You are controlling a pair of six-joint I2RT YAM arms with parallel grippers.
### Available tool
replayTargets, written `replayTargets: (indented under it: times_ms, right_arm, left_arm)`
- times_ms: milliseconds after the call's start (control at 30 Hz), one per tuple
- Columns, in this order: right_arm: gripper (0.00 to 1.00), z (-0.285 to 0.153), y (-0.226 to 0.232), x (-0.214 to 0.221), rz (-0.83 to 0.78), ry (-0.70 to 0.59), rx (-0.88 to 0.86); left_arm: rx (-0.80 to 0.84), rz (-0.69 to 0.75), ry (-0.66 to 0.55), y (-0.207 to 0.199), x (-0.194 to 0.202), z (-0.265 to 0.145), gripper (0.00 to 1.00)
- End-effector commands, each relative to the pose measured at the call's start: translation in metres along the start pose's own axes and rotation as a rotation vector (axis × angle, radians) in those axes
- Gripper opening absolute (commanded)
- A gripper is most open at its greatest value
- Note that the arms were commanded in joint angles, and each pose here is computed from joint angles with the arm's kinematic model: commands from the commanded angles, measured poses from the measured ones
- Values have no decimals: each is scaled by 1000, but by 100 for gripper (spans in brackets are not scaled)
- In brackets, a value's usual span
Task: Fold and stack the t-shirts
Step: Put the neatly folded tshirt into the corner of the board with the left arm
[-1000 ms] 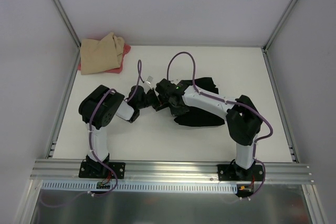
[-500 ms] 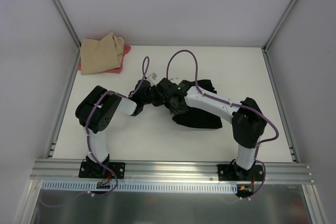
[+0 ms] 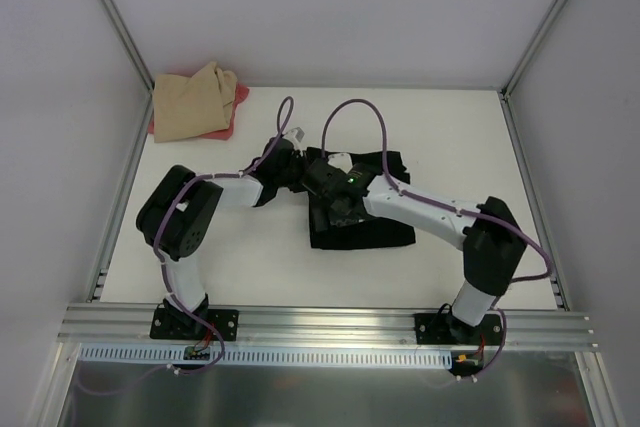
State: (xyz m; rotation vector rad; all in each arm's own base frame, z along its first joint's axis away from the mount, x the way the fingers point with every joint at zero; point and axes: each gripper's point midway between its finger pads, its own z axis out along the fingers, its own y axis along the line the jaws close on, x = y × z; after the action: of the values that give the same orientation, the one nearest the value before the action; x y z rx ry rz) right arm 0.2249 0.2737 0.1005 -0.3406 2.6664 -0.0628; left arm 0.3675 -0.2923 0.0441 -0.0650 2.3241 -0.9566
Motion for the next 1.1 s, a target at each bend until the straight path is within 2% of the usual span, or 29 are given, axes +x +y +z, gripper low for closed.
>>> replayTargets:
  times_ms: [0,233,400,500,567,633,667,700,767,833,867,900,1067]
  right_arm:
    - [99,-43,-31,-23,75,-160,21]
    - [100,-82,-80,-8,172,-310,-7]
    - [99,-108,-104,12,259,-405,-125]
    - [100,-111,-115,28,268,-403,-144]
    - [100,-110,-117,37,261,-387,-158]
    - [99,-112,-120,42,261,-391,-173]
    - [99,-110,-122,45,251,-388,-168]
    - [99,-111,-125,47,249,-392,-167]
    - [99,-110,-130,50,238,-394,-151]
    - [99,-110,-136,52,229,-394,-133]
    - [99,-110,-137,53,227,-395,-126]
    - [100,-108,-140,54,219,-393,-115]
    - [100,-102,-143,60,207,-378,-92]
  left_arm:
    - [-74,169,-69,-8,-41,-19,0]
    - [-190,268,-71,8,-84,-28,0]
    - [-288,326,-45,33,-109,-26,0]
    - [-344,349,-45,43,-137,-22,0]
    - [-386,360,-13,61,-140,-16,0]
    - [-393,378,-34,58,-162,-13,0]
    - [-430,383,3,74,-158,-9,0]
    - [-429,397,-24,69,-175,-8,0]
    - [-460,393,9,87,-178,-4,0]
    - [-473,404,-10,90,-198,-1,0]
    - [-506,413,-2,99,-203,-6,0]
    - [-511,415,-40,99,-224,-12,0]
    - [-569,419,-61,130,-259,-27,0]
